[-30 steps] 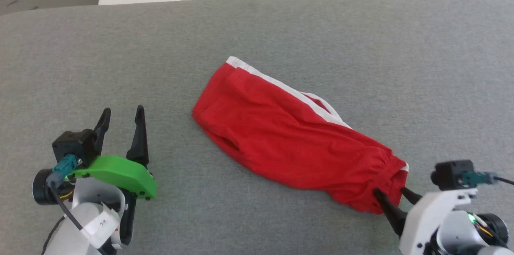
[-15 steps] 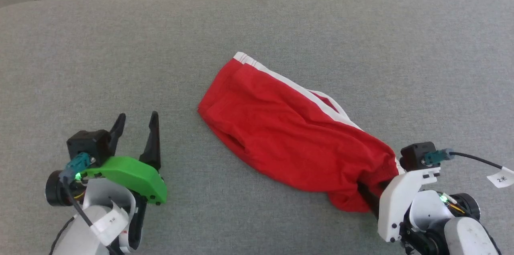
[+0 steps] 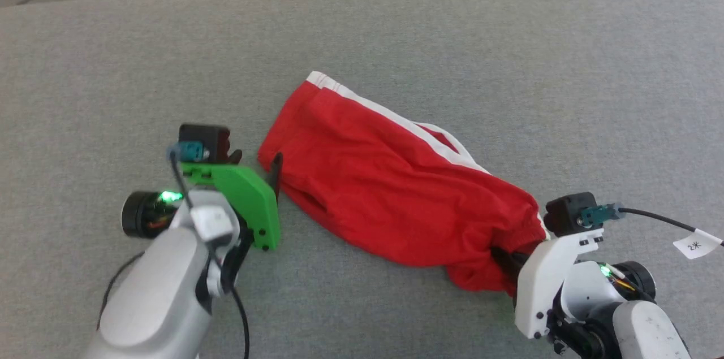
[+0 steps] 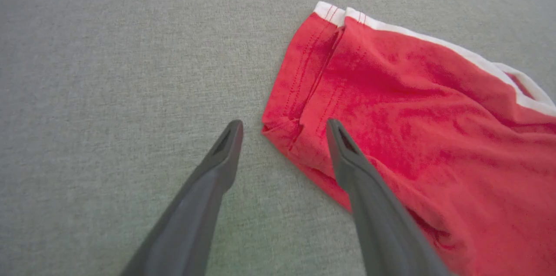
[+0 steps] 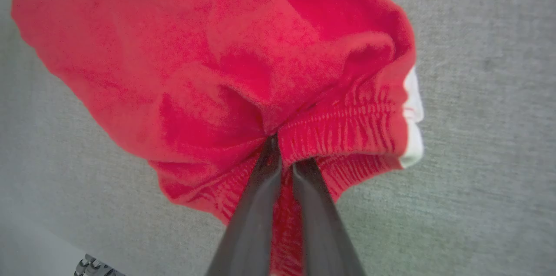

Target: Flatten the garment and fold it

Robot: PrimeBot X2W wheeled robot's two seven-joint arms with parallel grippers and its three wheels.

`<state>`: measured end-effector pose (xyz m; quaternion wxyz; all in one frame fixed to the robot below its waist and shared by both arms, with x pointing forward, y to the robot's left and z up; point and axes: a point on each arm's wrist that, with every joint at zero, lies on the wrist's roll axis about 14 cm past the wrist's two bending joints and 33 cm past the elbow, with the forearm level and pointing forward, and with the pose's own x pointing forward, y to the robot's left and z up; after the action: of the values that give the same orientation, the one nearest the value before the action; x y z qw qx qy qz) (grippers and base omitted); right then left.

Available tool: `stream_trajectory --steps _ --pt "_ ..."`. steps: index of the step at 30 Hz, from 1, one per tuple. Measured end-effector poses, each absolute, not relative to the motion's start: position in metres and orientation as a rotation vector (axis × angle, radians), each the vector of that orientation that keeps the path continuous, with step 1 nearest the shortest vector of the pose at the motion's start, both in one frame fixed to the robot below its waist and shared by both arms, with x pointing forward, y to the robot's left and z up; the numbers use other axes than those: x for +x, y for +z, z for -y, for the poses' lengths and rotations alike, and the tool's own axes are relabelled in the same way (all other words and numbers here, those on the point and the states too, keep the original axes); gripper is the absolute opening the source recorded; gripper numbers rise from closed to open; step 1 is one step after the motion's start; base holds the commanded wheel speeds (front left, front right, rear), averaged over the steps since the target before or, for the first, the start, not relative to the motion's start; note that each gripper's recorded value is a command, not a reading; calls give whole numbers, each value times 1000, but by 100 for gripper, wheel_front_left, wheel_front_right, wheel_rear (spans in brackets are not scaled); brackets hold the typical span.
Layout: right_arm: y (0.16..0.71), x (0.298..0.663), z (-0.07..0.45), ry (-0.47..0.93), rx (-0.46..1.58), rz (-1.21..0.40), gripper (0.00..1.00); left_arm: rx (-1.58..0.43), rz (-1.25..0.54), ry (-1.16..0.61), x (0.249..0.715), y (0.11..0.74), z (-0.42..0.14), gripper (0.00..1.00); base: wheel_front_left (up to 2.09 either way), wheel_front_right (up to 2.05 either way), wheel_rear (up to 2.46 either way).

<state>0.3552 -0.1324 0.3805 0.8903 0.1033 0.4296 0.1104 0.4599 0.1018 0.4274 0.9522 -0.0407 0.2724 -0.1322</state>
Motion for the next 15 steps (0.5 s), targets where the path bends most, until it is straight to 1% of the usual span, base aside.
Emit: stream_trajectory --steps 4,7,8,9,10,12,15 --pt "385 354 131 235 220 -879 0 -32 -691 -272 467 407 -99 100 0 0 0" --pt "386 354 131 235 226 -875 0 4 -809 -288 463 387 -97 100 0 0 0" --pt "387 354 132 233 230 -874 0 13 -832 -296 463 384 -97 82 0 0 0" --pt "387 353 133 229 230 -873 0 14 -834 -311 466 384 -94 42 0 0 0" --pt "387 354 134 225 231 -872 0 -5 -842 -321 468 383 -92 0 0 0 0" --pt "386 353 136 216 232 -874 0 -30 -849 -344 468 381 -87 0 0 0 0" --pt "386 355 141 201 243 -866 0 -130 -830 -352 471 385 -81 0 0 0 0"
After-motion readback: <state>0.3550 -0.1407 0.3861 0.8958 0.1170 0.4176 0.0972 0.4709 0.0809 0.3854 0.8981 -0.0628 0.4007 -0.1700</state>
